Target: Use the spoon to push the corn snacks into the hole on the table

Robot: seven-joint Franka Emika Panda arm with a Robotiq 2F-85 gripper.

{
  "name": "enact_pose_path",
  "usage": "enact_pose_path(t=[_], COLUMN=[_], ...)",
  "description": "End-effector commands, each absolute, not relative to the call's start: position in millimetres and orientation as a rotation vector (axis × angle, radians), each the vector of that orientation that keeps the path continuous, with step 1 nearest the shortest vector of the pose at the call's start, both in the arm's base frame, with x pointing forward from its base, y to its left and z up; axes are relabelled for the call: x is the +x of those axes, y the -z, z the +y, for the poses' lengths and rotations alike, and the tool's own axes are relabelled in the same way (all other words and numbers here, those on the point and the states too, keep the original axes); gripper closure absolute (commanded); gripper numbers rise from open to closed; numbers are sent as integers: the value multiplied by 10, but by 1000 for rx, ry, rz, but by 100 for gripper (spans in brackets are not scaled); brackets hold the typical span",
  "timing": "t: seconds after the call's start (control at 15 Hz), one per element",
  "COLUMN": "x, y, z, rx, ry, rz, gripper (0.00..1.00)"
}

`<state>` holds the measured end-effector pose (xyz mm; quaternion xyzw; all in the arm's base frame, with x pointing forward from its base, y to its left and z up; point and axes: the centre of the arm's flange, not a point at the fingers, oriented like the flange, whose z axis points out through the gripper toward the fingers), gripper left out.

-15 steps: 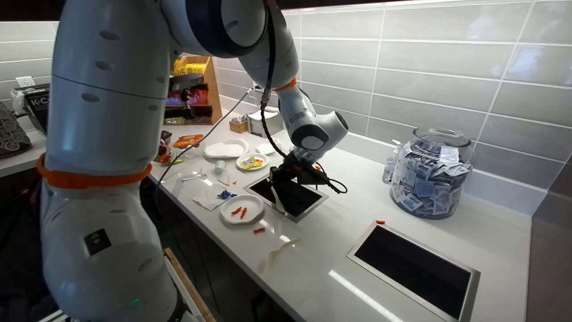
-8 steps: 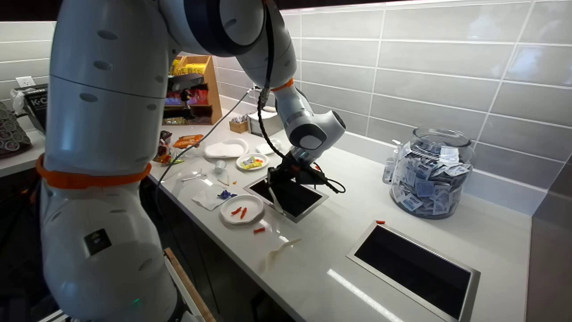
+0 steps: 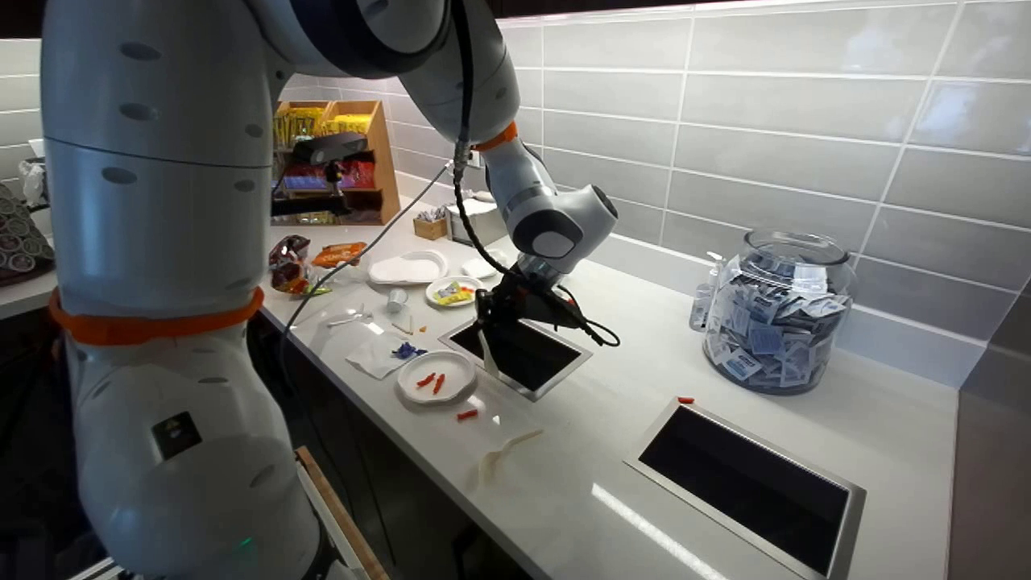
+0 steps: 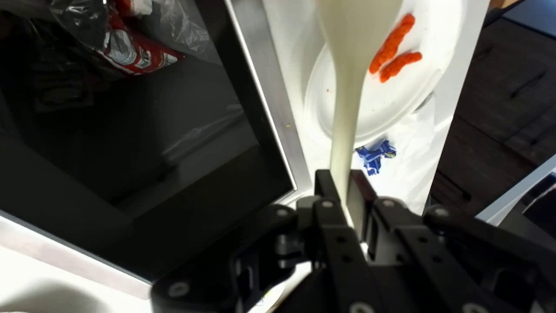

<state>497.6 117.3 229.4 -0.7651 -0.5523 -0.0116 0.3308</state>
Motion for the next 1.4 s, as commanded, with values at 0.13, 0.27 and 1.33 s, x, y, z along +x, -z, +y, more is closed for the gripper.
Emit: enact_pose_path(t=[0.13,0.27,1.33], x=[4521,4357,3655], y=[-2406,-2343,-2106], z=[1148,1114,1014], rx=[-2061,-2052,-1777], ry=[-106,-126,-49], rz=[-1306,-1301,-1577], gripper=[97,97,97])
